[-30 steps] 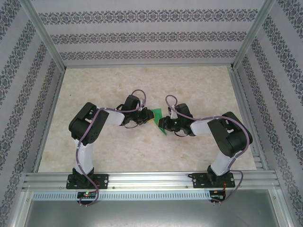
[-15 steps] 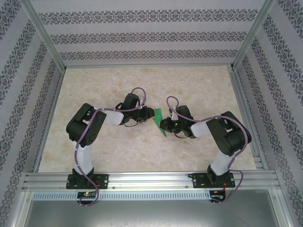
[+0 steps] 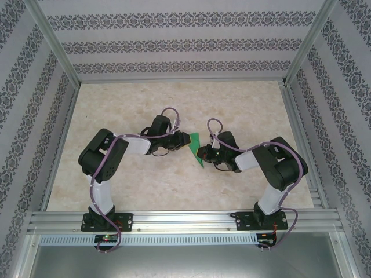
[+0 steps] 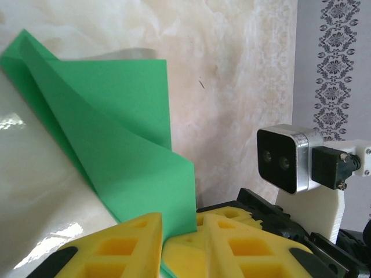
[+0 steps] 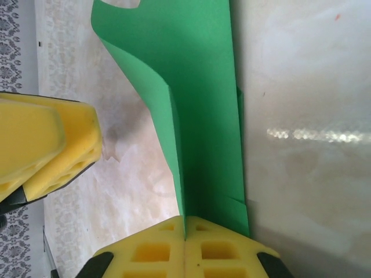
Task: Fold a paper plane with a square sheet of paper (pick it up from the middle)
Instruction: Fold the wing for the fifth time at the center of the table.
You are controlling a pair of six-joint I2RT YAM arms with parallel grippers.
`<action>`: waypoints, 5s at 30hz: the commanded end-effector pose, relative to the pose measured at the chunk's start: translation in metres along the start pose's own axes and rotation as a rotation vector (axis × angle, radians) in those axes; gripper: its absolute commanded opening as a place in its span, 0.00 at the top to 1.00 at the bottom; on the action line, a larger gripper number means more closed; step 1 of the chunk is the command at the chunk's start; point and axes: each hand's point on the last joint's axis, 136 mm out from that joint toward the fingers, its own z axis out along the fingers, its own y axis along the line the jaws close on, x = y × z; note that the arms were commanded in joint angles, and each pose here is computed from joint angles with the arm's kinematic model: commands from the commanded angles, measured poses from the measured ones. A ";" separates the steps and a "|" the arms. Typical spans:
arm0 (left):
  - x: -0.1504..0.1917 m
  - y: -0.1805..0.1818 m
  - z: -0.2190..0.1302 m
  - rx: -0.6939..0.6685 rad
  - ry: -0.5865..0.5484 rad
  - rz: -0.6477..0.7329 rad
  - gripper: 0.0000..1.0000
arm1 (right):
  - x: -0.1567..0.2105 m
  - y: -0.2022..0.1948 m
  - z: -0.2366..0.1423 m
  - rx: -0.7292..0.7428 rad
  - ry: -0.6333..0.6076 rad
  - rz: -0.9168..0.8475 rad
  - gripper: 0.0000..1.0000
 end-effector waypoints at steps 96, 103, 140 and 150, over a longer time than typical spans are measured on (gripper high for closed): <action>0.033 0.013 0.040 -0.107 0.119 0.055 0.82 | 0.041 -0.041 -0.011 0.146 0.195 0.148 0.98; 0.036 0.027 0.041 -0.161 0.122 0.030 0.82 | 0.041 -0.042 -0.011 0.158 0.202 0.144 0.98; 0.047 0.065 0.040 -0.316 0.163 -0.032 0.84 | 0.050 -0.016 -0.028 0.126 0.254 0.078 0.86; 0.048 0.068 0.041 -0.325 0.169 -0.034 0.84 | 0.018 0.018 -0.056 0.156 0.148 -0.060 0.81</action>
